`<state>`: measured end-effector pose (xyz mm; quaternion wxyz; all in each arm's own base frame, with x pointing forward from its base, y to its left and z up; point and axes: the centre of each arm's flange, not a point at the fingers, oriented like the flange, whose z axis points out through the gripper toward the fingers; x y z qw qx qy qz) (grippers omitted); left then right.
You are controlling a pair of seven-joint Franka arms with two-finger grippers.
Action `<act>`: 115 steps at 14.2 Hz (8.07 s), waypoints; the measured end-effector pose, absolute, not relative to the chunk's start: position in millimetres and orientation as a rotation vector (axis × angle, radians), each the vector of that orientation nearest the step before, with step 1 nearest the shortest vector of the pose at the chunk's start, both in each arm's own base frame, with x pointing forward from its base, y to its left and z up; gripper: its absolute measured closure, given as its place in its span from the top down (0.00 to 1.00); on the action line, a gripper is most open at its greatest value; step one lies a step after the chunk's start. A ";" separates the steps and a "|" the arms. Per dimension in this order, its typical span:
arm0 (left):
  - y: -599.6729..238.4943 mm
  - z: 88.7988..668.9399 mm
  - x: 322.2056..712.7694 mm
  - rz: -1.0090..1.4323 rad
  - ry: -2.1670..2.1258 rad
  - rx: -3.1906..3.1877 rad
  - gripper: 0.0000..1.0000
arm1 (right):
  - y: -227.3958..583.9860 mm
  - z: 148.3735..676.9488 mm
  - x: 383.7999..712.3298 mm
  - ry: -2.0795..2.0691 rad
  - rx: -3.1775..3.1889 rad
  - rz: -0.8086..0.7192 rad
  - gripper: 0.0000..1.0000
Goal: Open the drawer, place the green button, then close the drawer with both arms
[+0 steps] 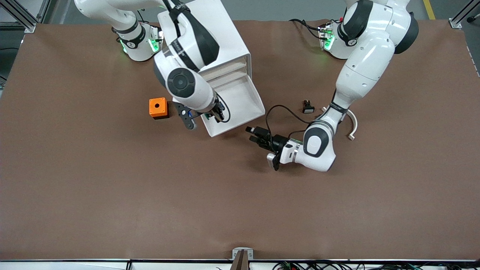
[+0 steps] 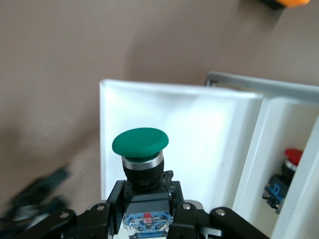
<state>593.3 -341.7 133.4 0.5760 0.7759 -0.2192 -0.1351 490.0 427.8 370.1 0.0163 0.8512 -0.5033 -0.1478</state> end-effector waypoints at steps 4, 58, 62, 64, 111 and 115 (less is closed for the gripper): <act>-310.5 177.3 633.1 -0.340 -0.690 1.990 1.00 | 437.0 343.4 475.4 -1.637 2.634 -0.419 0.41; -595.6 233.0 437.0 -0.447 0.519 2.989 1.00 | -53.6 550.8 536.7 -0.434 3.138 -0.410 1.00; -612.1 229.6 414.2 -0.485 0.507 2.963 1.00 | -56.8 593.5 548.6 -0.316 3.143 -0.153 1.00; -619.7 228.6 402.8 -0.498 0.494 2.956 1.00 | -55.6 620.0 551.1 -0.301 3.146 -0.059 1.00; -44.8 635.7 582.4 -0.119 0.076 3.154 1.00 | -55.4 653.0 555.8 -0.207 3.149 0.055 1.00; -47.3 638.5 550.6 -0.079 0.085 3.138 1.00 | -55.5 653.1 555.8 -0.207 3.149 0.055 1.00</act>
